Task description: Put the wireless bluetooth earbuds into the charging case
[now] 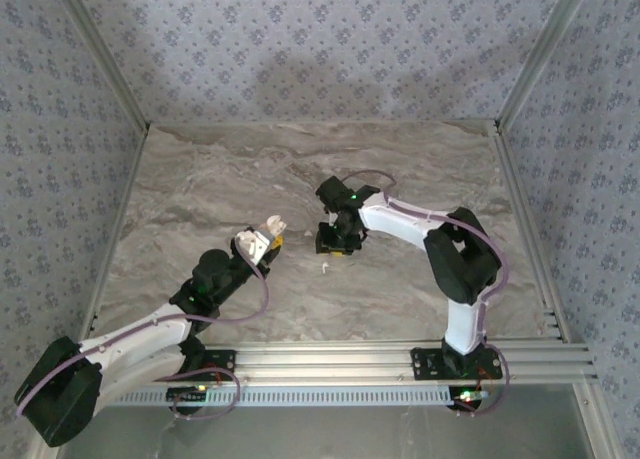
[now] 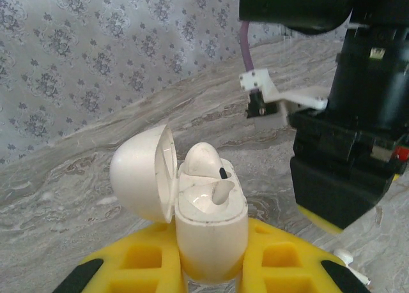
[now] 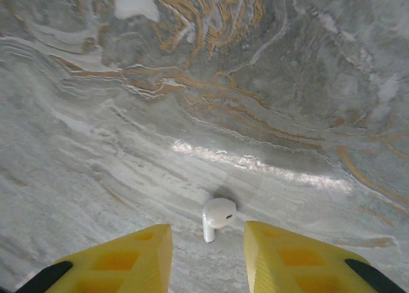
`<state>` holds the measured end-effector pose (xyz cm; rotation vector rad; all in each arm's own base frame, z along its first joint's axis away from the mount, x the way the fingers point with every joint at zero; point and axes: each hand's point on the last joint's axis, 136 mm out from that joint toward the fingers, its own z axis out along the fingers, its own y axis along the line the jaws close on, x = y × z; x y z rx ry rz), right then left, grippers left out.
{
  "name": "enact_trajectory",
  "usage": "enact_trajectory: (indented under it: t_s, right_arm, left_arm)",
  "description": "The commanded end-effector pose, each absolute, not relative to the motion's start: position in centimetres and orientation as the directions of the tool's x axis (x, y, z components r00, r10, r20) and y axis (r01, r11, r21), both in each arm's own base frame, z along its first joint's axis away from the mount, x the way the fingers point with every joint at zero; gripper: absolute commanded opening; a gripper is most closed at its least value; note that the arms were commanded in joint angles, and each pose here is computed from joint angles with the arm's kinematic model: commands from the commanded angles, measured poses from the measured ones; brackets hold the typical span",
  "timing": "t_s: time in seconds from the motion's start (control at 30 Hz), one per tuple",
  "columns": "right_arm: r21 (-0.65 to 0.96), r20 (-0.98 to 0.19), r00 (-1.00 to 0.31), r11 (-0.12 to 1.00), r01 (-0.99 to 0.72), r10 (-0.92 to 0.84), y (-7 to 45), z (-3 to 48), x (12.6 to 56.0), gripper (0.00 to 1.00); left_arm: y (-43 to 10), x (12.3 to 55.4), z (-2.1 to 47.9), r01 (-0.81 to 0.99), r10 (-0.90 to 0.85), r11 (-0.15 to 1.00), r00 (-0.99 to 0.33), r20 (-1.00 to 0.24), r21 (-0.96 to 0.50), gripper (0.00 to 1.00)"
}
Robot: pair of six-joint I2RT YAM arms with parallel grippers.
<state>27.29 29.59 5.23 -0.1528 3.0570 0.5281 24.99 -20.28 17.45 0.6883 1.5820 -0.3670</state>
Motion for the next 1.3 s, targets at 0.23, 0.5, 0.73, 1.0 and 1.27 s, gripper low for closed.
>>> enact_trajectory:
  t_s: [0.23,0.5,0.73,1.0,1.27]
  right_arm:
    - [0.289,0.014,-0.991,0.950,-0.122,-0.132,30.3,3.6,26.5,0.35]
    - [0.259,0.037,-0.989,0.957,-0.130,-0.144,30.4,2.9,26.0,0.35]
    - [0.200,0.057,-0.987,0.970,-0.138,-0.152,29.7,2.1,25.4,0.35]
    - [0.182,0.050,-0.987,0.973,-0.144,-0.156,29.7,1.8,25.5,0.30]
    - [0.190,0.031,-0.987,0.971,-0.147,-0.155,29.8,1.8,25.7,0.24]
  left_arm:
    - [-19.8,25.0,18.3,0.608,0.205,0.775,0.012,-0.979,0.170,0.13]
    - [-19.7,25.0,18.3,0.607,0.205,0.776,0.013,-0.979,0.171,0.13]
    - [-19.6,25.0,18.3,0.606,0.204,0.778,0.011,-0.979,0.168,0.13]
    - [-19.6,24.9,18.4,0.606,0.201,0.778,0.013,-0.979,0.168,0.13]
    - [-19.5,24.8,18.4,0.606,0.204,0.777,0.013,-0.979,0.170,0.13]
